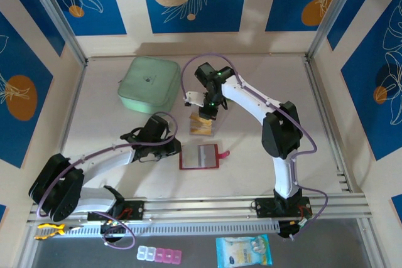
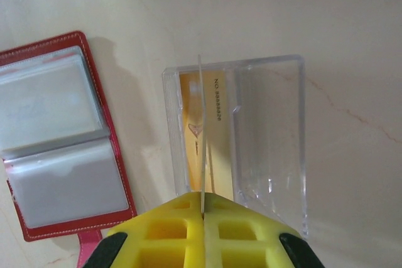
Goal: Take the credit cards out of the card holder
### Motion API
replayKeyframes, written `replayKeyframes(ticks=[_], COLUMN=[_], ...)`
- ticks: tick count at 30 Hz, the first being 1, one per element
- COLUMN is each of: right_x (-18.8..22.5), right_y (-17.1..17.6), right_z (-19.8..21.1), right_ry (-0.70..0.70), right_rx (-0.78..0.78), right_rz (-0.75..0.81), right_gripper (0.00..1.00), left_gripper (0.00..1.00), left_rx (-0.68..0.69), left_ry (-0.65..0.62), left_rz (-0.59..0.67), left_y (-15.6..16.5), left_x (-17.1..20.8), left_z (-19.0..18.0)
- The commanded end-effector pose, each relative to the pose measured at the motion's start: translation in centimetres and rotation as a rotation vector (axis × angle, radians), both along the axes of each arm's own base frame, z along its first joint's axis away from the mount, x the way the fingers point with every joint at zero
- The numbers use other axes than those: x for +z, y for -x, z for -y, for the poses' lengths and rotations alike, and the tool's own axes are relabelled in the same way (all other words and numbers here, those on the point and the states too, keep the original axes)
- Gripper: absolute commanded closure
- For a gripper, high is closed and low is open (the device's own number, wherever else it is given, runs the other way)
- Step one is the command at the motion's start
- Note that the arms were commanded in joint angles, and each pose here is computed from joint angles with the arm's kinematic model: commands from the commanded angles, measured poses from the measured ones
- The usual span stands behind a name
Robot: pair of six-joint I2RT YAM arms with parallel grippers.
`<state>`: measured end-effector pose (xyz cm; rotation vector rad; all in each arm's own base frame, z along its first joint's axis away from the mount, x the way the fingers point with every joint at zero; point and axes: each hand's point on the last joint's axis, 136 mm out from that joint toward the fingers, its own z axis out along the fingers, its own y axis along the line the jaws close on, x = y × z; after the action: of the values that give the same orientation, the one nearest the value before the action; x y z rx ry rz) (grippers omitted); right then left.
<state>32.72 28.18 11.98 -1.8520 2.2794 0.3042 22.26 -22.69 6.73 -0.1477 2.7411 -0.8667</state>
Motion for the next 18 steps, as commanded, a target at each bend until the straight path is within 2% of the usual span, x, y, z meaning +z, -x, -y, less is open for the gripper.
replayKeyframes(ticks=[1,13,18], right_x=[-0.2,-2.5,-1.8], right_y=[0.7,2.2,1.9], right_z=[0.3,1.1,1.1], right_ry=[0.016,0.047,0.029], right_rx=[0.052,0.103,0.099], right_rz=[-0.043,-0.129,-0.123], right_gripper=[1.00,1.00,1.00], left_gripper=[0.86,0.86,0.86], left_rx=[0.002,0.002,0.004], left_ry=[-0.025,-0.032,-0.032], left_rz=[0.015,0.014,0.013], left_y=[-0.1,-0.5,-0.5], left_x=[0.2,0.0,0.0], left_z=[-0.8,-1.0,-1.0])
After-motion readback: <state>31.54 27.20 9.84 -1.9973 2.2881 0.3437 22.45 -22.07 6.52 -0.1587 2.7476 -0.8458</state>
